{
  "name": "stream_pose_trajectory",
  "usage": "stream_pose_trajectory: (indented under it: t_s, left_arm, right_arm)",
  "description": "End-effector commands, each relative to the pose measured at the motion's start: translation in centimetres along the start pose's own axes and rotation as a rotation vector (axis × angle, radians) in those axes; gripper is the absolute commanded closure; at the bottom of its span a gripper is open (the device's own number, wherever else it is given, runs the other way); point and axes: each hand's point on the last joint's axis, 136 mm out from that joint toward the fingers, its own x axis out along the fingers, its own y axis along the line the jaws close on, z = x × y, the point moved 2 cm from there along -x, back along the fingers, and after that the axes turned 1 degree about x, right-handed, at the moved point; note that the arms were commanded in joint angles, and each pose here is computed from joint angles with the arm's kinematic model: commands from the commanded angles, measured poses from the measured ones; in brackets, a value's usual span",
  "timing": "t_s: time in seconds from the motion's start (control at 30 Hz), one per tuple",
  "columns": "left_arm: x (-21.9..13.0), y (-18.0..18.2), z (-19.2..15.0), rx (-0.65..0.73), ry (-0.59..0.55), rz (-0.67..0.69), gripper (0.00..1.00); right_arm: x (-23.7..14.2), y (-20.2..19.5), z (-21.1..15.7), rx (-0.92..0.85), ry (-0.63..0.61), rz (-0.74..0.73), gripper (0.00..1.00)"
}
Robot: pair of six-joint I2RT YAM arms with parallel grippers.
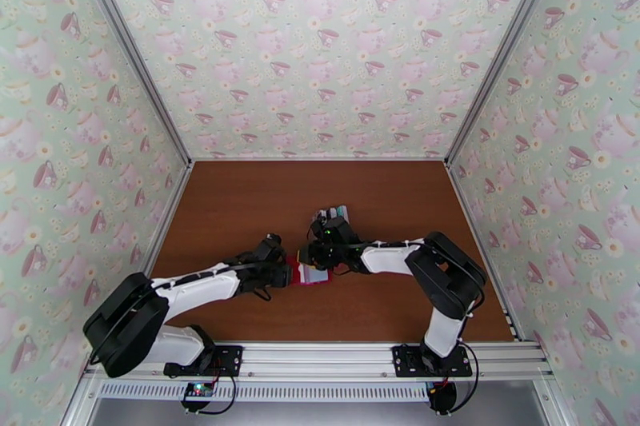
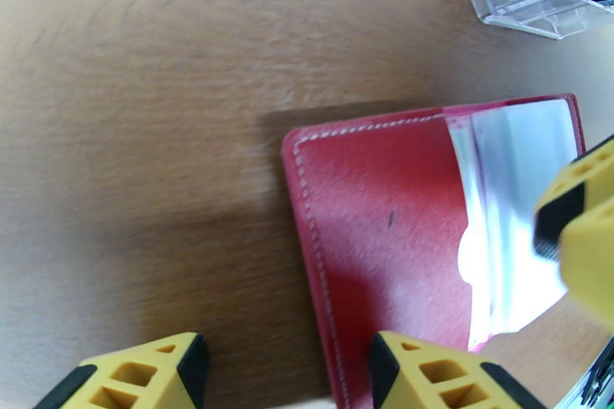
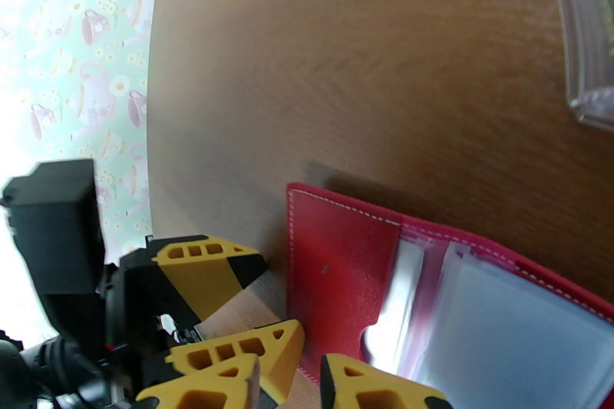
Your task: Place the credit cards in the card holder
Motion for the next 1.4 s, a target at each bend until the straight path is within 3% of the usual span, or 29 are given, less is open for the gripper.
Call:
stream_pose_trajectory:
  t_s: [0.0,0.33,0.63,0.83,1.17,1.37]
  left_arm:
    - [0.9,1.1,-0.2,0.005,0.031,0.069,0.39]
    - [2.3,2.3,-0.6,0.014,0.098,0.166,0.40]
    - [2.8,2.4,-1.3,0.004,0.118,0.156,0.40]
    - [2.4,2.3,-1.0,0.001,0.105,0.150,0.40]
    - [-0.6,0.2,2.1,0.006,0.023,0.068,0.40]
    - [-3.7,-0.9,4.5,0.005,-0.041,0.032,0.39]
  right_arm:
    - [0.5,-0.6,-1.0,0.005,0.035,0.007,0.72]
    - [0.2,-3.1,-2.6,0.029,0.054,-0.067,0.72]
    - [0.0,-7.2,-4.0,0.074,0.050,-0.209,0.72]
    - [-0.2,-7.8,-3.9,0.063,0.042,-0.266,0.73]
    - [-2.0,0.9,-1.9,-0.073,-0.004,-0.066,0.66]
    - [-3.8,3.6,-0.6,-0.114,-0.069,-0.066,0.66]
